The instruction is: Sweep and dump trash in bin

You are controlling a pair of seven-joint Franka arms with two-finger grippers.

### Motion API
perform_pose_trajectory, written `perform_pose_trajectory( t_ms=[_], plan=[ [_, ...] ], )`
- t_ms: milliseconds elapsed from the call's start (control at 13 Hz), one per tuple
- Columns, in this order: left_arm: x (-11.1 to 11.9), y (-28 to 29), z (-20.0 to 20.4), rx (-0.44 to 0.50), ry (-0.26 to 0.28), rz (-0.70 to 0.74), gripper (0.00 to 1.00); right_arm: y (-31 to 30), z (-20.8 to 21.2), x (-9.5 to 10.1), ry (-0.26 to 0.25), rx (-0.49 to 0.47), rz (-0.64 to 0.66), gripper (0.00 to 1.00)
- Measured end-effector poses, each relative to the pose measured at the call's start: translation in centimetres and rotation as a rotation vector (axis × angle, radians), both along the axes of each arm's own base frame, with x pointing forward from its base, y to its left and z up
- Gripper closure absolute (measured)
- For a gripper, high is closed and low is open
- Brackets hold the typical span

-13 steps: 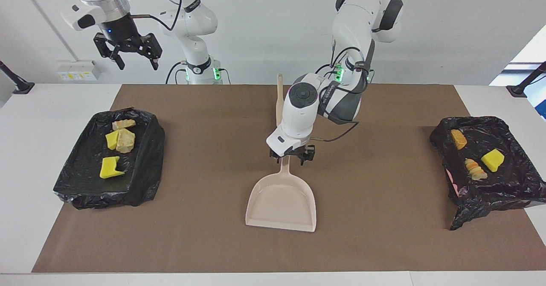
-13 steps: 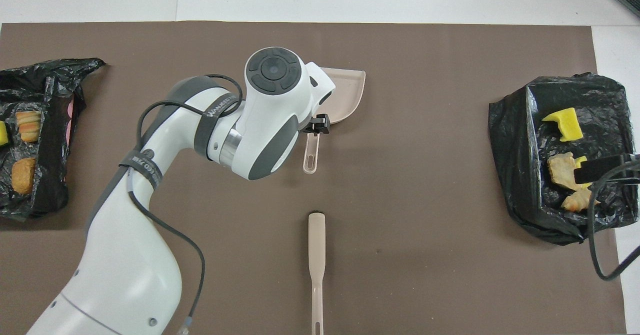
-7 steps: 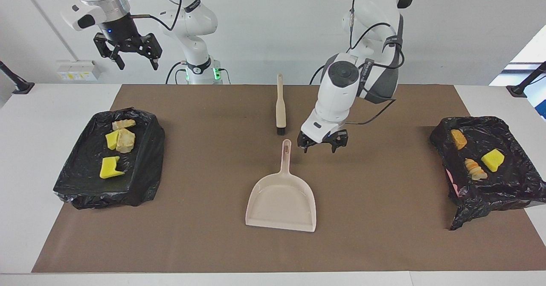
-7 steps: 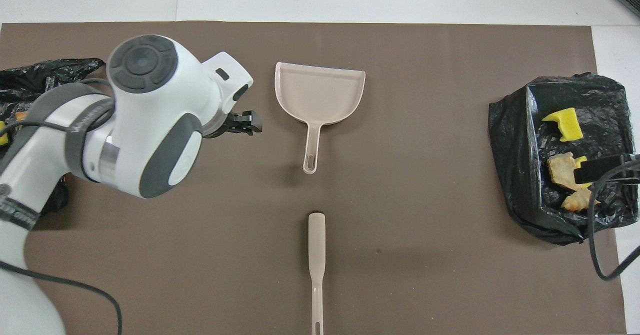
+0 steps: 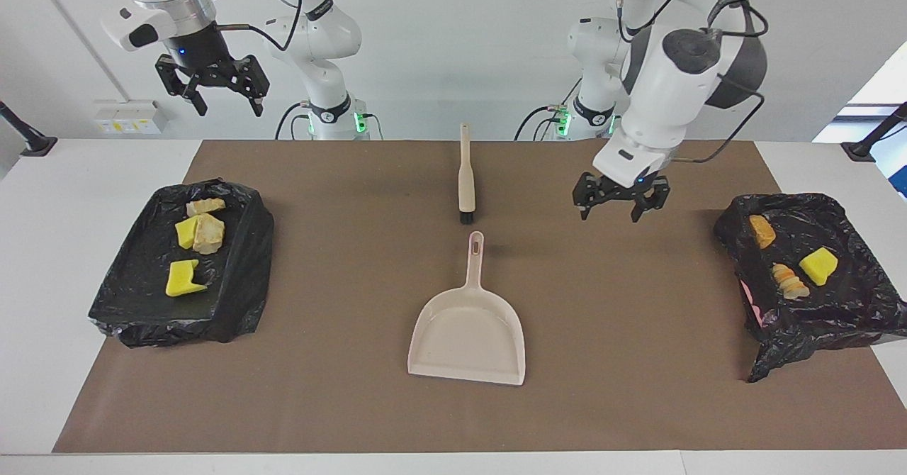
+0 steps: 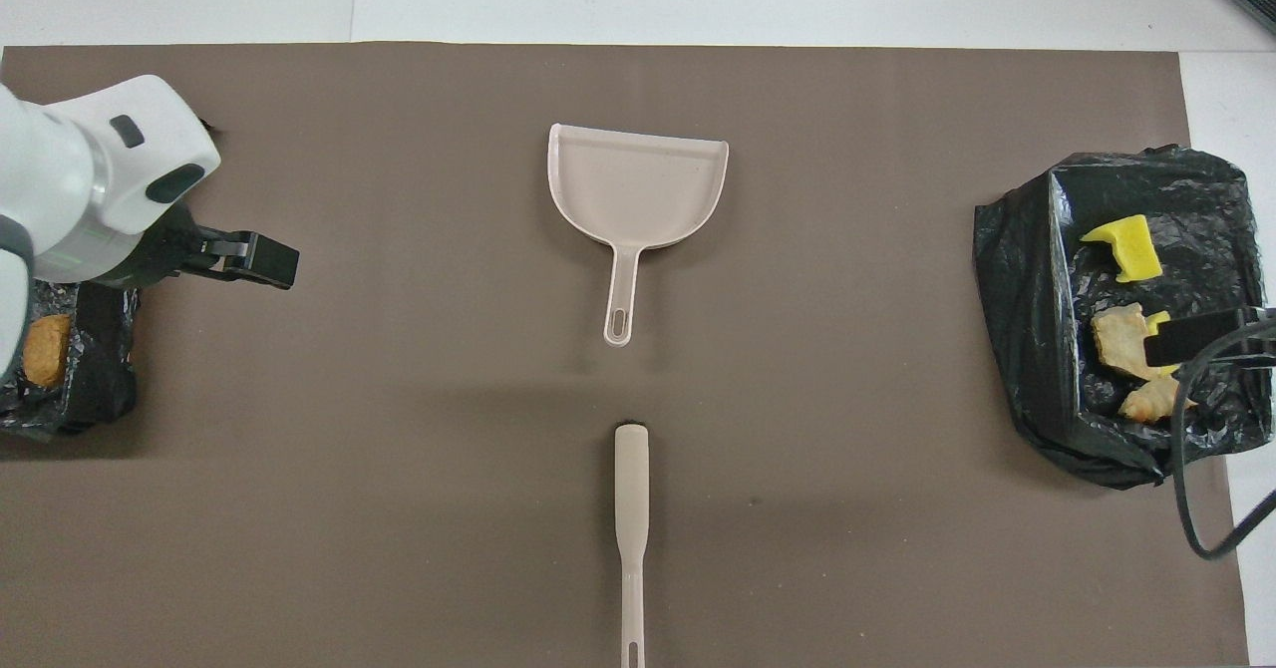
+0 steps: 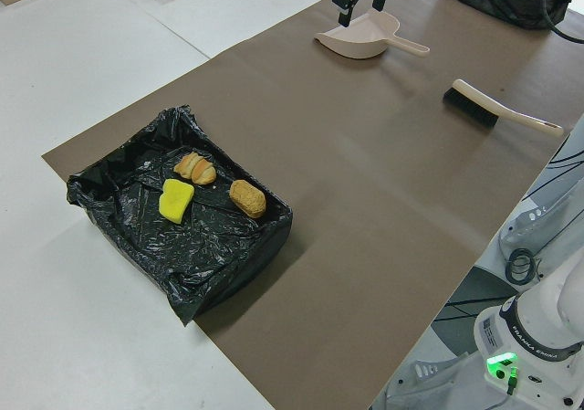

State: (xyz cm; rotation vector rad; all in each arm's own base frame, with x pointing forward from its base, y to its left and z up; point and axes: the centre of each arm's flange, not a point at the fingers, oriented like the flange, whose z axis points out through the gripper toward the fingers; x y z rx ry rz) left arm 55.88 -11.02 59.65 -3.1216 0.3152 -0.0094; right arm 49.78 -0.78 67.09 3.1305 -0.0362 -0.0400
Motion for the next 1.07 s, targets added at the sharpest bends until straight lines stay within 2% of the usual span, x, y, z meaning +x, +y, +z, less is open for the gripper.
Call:
perform_pose_trajectory(
  t_ms=[153, 460, 767, 1073],
  plan=[
    [-0.7, 2.0, 3.2, 0.003, 0.013, -0.025, 0.00, 0.0, 0.0, 0.0, 0.000, 0.000, 0.000, 0.00],
    [-2.4, 5.2, 6.4, -0.002, 0.045, -0.020, 0.00, 0.0, 0.0, 0.0, 0.000, 0.000, 0.000, 0.00],
    [-4.3, 5.6, 8.3, -0.019, 0.046, -0.018, 0.00, 0.0, 0.0, 0.0, 0.000, 0.000, 0.000, 0.00],
    [-4.4, 5.6, 8.5, -0.022, 0.043, -0.018, 0.00, 0.0, 0.0, 0.0, 0.000, 0.000, 0.000, 0.00]
  ],
)
